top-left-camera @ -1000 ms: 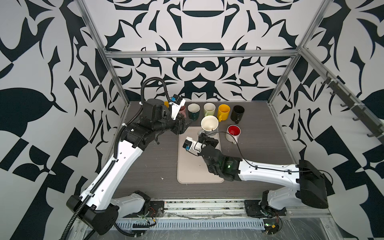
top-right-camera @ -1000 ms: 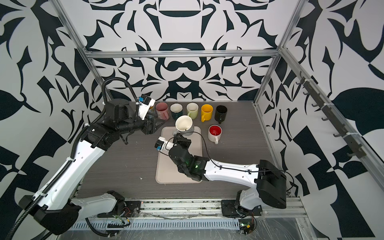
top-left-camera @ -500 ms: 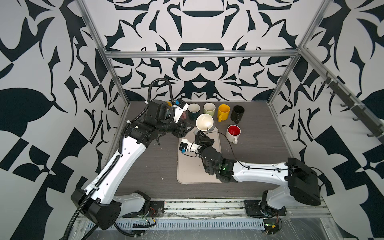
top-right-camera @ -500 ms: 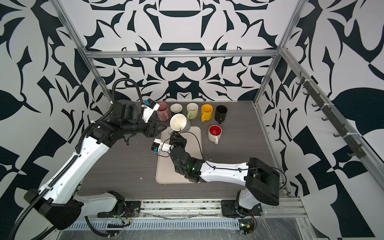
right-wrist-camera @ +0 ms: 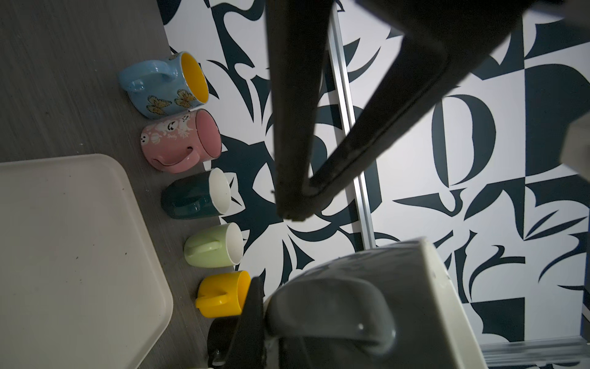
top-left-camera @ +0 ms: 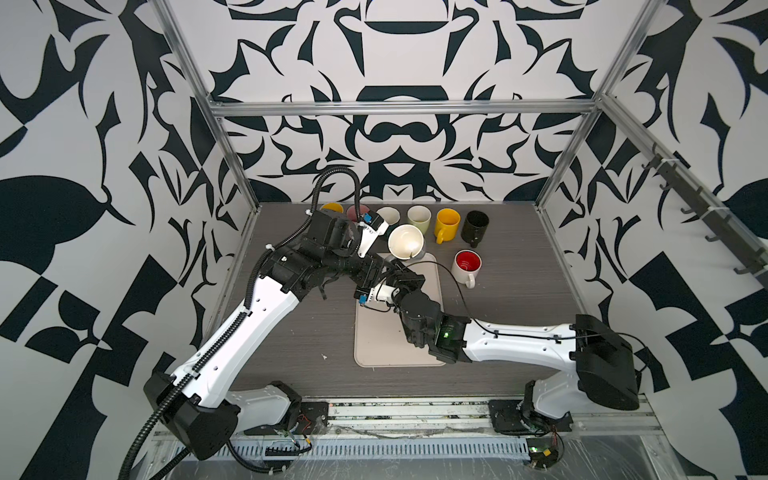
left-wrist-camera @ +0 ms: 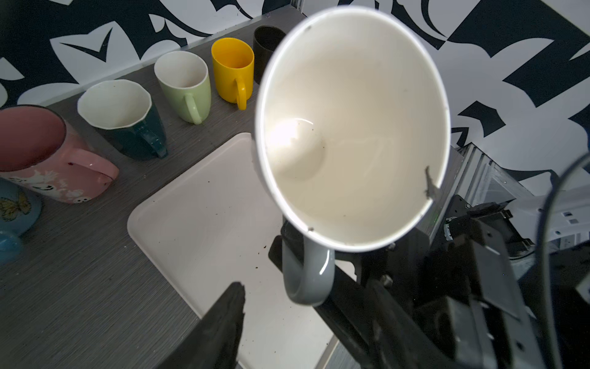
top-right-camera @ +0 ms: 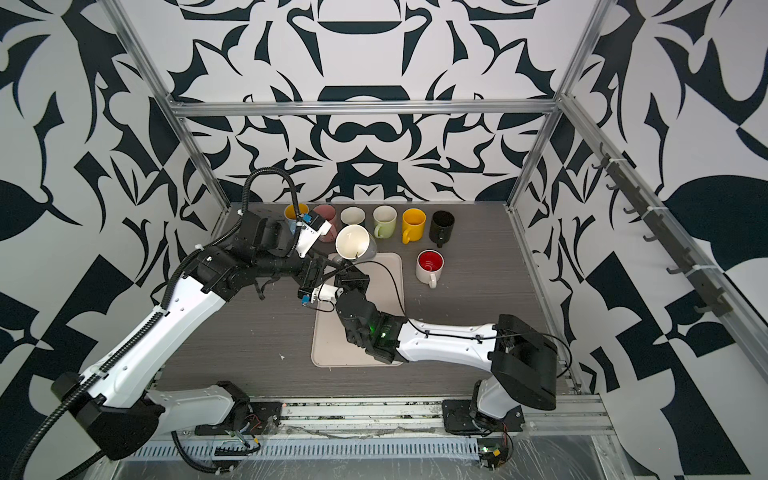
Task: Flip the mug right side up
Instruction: 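Rotate the grey mug upright and hand it to the left gripper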
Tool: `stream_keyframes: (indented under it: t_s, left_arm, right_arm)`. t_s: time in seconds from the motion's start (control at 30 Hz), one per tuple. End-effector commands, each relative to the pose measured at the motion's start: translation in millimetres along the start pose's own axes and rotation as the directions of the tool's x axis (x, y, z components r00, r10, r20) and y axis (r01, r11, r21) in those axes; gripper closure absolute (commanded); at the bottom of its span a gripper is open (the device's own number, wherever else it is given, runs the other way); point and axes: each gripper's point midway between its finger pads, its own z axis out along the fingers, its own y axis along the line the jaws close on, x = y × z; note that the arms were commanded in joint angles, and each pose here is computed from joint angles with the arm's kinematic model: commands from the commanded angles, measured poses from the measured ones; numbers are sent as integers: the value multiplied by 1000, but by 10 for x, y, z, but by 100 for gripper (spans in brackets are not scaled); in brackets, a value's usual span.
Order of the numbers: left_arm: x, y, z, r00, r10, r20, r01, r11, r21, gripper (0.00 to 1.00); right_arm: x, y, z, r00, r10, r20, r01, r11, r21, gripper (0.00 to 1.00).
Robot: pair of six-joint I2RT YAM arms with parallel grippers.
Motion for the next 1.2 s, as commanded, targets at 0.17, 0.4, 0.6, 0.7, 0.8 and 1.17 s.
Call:
stream_keyframes:
  t_s: [0.17, 0.4, 0.6, 0.7, 0.8, 1.17]
  left_arm:
    - [158, 75, 114, 999, -18, -47, 16, 999, -31, 37]
    - [166, 95, 146, 999, -25, -47, 24, 999, -36, 40]
    - [240, 91, 273, 995, -48, -86, 47, 999, -13, 43]
    - [258, 77, 289, 995, -49, -92, 49, 999, -7, 45]
    - [267, 53, 293, 994, -51, -95, 52, 999, 6, 51]
    - [273, 0, 306, 994, -54, -98, 57, 998, 32, 100]
  right_arm:
    - [-227, -565, -77, 979, 190, 69, -195, 977, 89, 100]
    - [-267, -602, -100, 976, 203, 83, -210, 973, 91, 100]
    - [-289, -639, -111, 971, 219, 92, -228, 969, 97, 100]
    - [-301, -641, -111, 970, 222, 96, -231, 968, 97, 100]
    - [-309, -644, -107, 969, 226, 97, -236, 967, 98, 100]
    - [-294, -666, -115, 966, 240, 93, -249, 963, 106, 100]
